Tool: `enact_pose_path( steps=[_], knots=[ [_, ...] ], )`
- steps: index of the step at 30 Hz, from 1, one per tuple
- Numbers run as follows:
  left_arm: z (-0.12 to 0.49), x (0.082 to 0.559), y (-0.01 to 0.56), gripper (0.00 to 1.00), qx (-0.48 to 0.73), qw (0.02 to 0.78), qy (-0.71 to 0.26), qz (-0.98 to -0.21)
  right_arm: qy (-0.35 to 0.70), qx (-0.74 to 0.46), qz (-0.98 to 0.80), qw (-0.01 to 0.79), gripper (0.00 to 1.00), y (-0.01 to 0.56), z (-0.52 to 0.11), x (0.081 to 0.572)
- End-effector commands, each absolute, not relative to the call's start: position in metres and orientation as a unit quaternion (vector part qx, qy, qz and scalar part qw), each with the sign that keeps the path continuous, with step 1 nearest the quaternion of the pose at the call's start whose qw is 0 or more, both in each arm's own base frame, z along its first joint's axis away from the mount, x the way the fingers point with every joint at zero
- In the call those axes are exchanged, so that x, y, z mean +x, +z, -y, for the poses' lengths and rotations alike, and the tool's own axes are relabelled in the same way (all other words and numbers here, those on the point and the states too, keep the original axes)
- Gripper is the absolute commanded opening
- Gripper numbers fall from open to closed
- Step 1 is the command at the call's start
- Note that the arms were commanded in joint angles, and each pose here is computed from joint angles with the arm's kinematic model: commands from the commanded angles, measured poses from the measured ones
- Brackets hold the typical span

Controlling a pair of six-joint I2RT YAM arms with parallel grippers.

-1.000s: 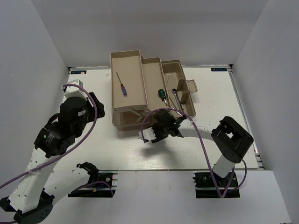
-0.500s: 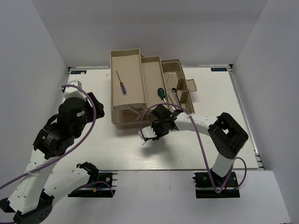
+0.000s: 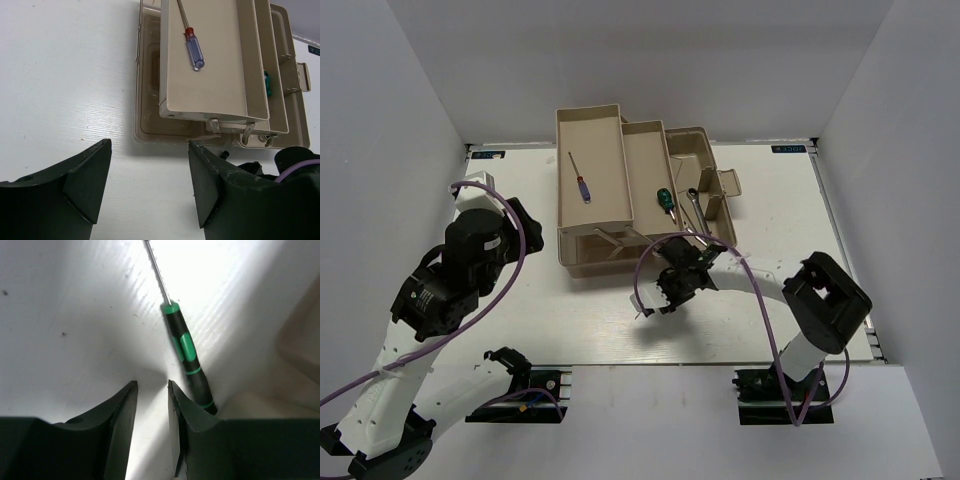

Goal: Sort the tools into containers

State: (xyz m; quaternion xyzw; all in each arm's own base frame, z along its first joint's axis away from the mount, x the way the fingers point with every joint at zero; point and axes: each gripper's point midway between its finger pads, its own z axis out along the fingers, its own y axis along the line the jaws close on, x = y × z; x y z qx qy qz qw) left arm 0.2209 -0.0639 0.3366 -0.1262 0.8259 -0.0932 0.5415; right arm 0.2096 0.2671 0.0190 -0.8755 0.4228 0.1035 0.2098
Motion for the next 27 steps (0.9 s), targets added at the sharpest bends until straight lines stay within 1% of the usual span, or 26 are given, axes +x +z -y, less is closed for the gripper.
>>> enact_pose_path(
  steps=[1,5,7,12,16,17,19,22,27],
  knots=[
    [0.064,0.222,0.339,0.73,-0.130,0.545,-0.097,-0.823,0.124,-0.887,-0.422,0.140,0.38,-0.004,-0.236,0.182],
    [0.063,0.221,0.341,0.73,-0.130,0.544,-0.097,-0.823,0.136,-0.876,-0.419,0.197,0.38,0.020,-0.253,0.185],
    [0.064,0.221,0.341,0.73,-0.134,0.544,-0.099,-0.822,0.154,-0.872,-0.415,0.211,0.38,0.028,-0.259,0.180],
    [0.065,0.221,0.337,0.73,-0.130,0.540,-0.100,-0.826,0.160,-0.869,-0.394,0.253,0.38,0.050,-0.271,0.181],
    [0.066,0.222,0.336,0.73,-0.131,0.540,-0.101,-0.825,0.148,-0.868,-0.376,0.288,0.47,0.054,-0.284,0.191],
    [0.066,0.222,0.336,0.73,-0.131,0.540,-0.101,-0.825,0.144,-0.869,-0.373,0.293,0.47,0.053,-0.287,0.194],
    [0.066,0.222,0.336,0.73,-0.131,0.540,-0.101,-0.825,0.131,-0.877,-0.361,0.289,0.50,0.049,-0.289,0.199],
    [0.066,0.222,0.336,0.73,-0.131,0.540,-0.101,-0.825,0.123,-0.886,-0.350,0.278,0.50,0.038,-0.295,0.205],
    [0.064,0.218,0.338,0.73,-0.135,0.543,-0.106,-0.822,0.113,-0.885,-0.337,0.300,0.52,0.045,-0.314,0.218]
  ],
)
